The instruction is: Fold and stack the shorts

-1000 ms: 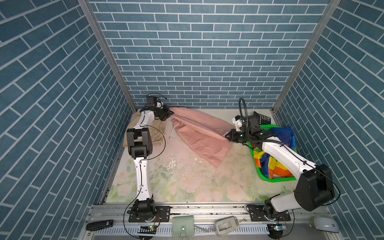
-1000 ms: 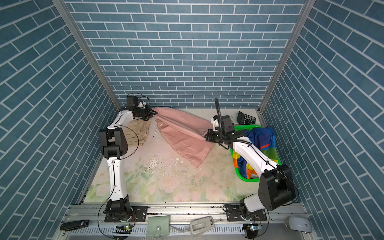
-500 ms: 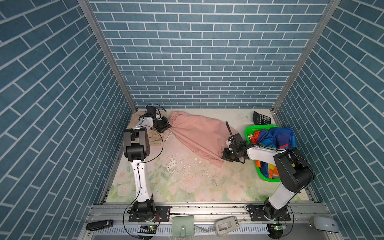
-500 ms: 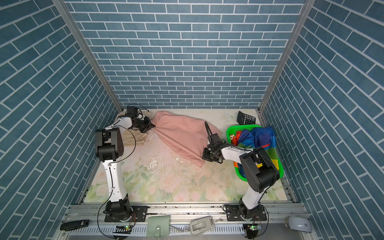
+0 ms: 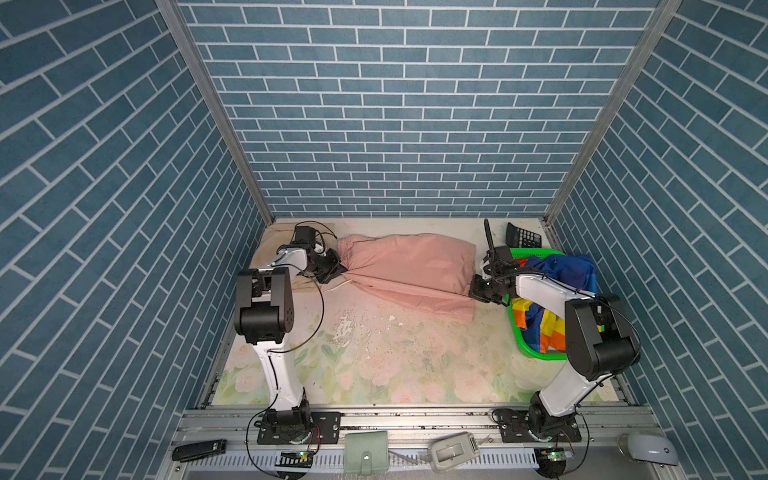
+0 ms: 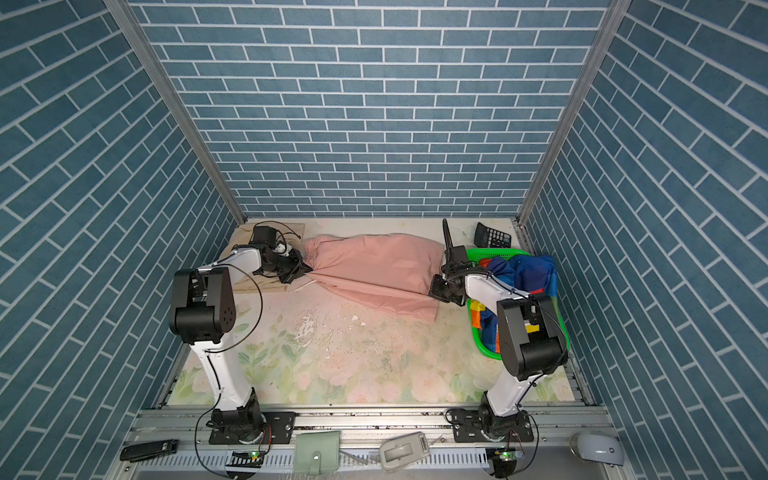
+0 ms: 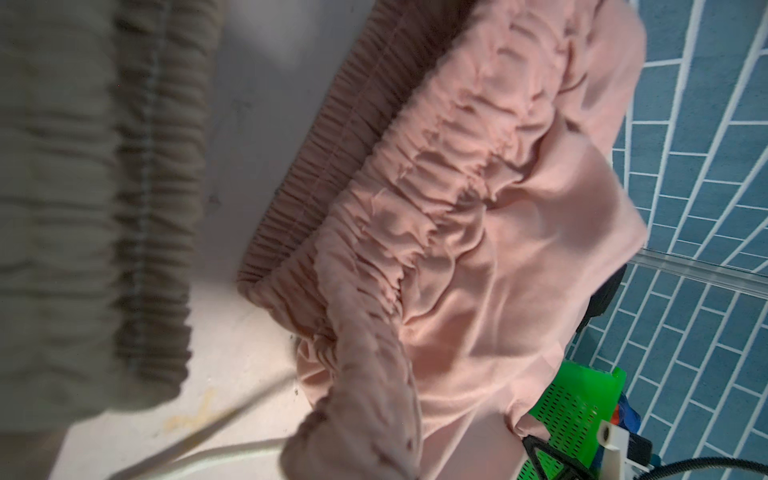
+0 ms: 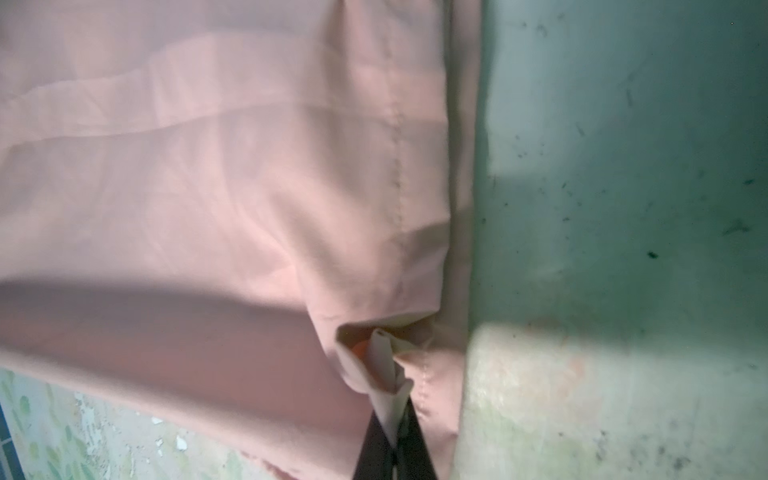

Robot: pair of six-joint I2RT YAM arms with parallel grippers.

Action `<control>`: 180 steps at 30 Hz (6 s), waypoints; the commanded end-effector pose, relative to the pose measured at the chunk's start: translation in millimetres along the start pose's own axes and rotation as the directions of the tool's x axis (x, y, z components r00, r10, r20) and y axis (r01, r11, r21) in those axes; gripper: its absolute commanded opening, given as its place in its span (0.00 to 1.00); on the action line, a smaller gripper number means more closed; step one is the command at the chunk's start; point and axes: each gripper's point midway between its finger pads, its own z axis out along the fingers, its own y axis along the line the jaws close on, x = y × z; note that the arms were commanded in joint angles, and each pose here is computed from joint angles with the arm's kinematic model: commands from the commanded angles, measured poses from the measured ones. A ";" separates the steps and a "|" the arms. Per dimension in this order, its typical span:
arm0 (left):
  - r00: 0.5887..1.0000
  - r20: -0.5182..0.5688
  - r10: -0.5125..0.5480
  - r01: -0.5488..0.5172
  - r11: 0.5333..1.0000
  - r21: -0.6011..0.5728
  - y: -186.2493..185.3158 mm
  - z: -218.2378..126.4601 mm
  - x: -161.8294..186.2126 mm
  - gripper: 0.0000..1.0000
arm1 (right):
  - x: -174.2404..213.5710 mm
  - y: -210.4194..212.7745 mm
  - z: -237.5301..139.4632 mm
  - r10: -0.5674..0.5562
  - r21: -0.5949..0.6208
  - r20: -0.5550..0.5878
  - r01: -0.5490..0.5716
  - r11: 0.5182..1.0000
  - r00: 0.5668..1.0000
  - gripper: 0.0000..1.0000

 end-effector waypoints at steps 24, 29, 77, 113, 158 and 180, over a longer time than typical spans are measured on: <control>0.997 0.073 -0.023 0.031 0.992 -0.120 51.1 14.7 -16.8 0.07 | 99.2 -38.8 16.9 -0.045 0.150 -0.097 0.059 0.987 0.994 0.00; 0.998 0.065 -0.013 0.018 0.996 -0.088 39.3 8.8 -13.9 0.35 | 94.0 -30.7 12.3 -0.063 0.125 -0.095 0.075 0.989 0.993 0.14; 0.987 -0.137 0.083 -0.086 0.996 -0.012 -4.1 50.1 136.5 1.00 | 65.1 -17.5 27.7 -0.039 0.041 -0.090 0.043 0.998 0.995 0.94; 0.997 0.026 0.077 -0.076 0.996 -0.051 -2.5 42.9 19.7 1.00 | -80.0 268.6 118.5 0.058 -0.766 0.101 0.041 0.641 0.993 0.99; 0.907 0.204 0.369 -0.257 0.867 -0.427 24.6 -67.1 40.2 1.00 | -27.6 152.3 -15.8 -0.286 -0.416 0.225 0.357 0.836 0.932 0.99; 0.978 0.010 0.210 -0.193 0.912 -0.361 84.5 9.4 49.7 0.92 | 25.6 80.0 4.7 -0.279 -0.317 0.086 0.291 0.903 0.957 0.99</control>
